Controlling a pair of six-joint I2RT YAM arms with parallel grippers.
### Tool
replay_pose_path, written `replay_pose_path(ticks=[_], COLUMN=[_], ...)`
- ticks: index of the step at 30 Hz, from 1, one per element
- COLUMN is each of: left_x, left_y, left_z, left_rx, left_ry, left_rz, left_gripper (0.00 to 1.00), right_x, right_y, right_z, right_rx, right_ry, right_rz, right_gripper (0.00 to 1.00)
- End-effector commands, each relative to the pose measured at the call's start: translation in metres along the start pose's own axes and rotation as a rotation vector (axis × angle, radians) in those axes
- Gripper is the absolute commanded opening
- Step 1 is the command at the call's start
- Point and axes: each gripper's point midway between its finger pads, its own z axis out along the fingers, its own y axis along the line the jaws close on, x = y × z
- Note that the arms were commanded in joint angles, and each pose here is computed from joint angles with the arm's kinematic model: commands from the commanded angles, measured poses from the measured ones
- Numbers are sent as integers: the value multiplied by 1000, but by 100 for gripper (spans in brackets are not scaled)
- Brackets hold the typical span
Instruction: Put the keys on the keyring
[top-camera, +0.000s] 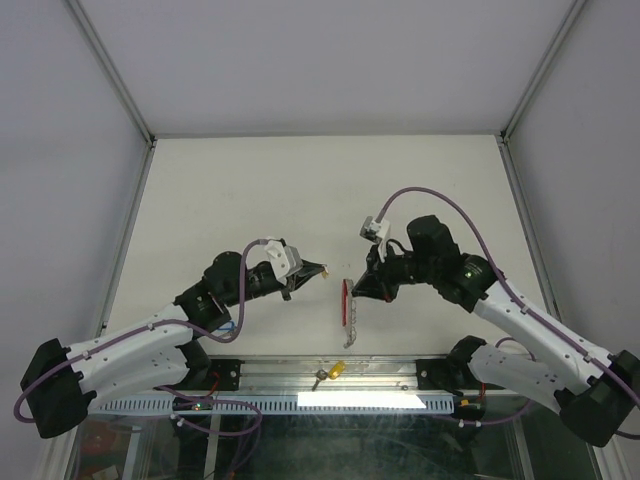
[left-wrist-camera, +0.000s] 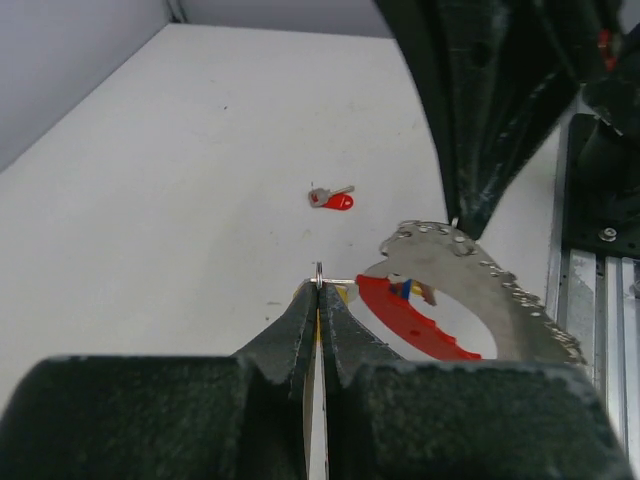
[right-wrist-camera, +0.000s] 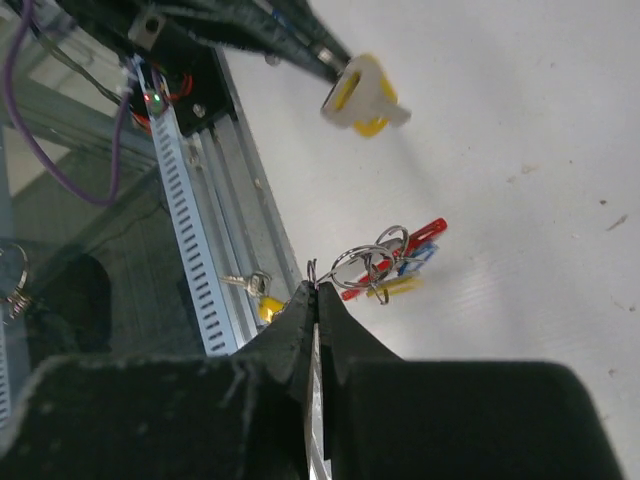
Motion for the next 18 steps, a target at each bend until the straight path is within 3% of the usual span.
replay_pose_path(ticks=[1,5,18], left_x=[-35,-40,-47], left_y=[-14,-19,-35], left_z=[-1,2,8], left_rx=[98,135,238], left_ry=[-143,-169,-203], left_rz=[120,138,148], left_gripper=[0,0,0], right_x=[-59,-70,-68], right_y=[20,22,24], right_z=[-9,-8,-4], right_rx=[-151,-202,-245], right_ry=[-194,-251,-237], right_rz=[19,55,113], right_gripper=[0,0,0])
